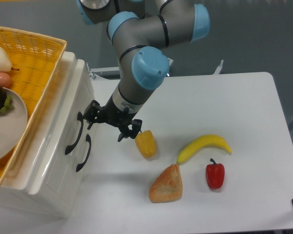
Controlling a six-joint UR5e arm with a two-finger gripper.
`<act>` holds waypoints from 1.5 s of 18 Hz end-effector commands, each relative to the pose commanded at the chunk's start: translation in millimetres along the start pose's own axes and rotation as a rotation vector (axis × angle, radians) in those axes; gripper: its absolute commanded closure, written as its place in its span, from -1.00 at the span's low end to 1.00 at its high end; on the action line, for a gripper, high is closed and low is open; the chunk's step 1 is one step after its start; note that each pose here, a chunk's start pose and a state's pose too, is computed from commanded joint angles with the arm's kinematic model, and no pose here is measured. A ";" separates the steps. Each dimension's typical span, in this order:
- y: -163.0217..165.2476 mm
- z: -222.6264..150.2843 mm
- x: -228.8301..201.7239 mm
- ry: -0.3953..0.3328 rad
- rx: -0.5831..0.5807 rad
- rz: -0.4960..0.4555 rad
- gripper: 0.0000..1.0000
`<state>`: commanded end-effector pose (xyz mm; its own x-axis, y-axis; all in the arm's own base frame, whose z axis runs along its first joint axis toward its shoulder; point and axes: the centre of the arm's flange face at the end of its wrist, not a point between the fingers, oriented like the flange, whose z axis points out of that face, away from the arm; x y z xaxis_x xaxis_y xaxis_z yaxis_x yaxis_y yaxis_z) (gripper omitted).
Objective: Slide open the top white drawer
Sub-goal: 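Move the gripper across the table toward the upper drawer's black handle, then lower the gripper onto the upper drawer's black handle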
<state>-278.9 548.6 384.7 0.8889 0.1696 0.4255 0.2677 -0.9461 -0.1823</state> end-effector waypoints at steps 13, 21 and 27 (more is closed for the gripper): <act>-5.1 15.0 18.9 0.011 -0.021 -0.007 -0.62; -5.8 20.2 21.3 0.015 -0.029 -0.005 -0.49; -6.8 21.4 27.1 0.017 -0.031 0.002 -0.27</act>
<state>-248.6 565.5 378.5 0.8830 0.1628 0.4402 0.2536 -0.9547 -0.1556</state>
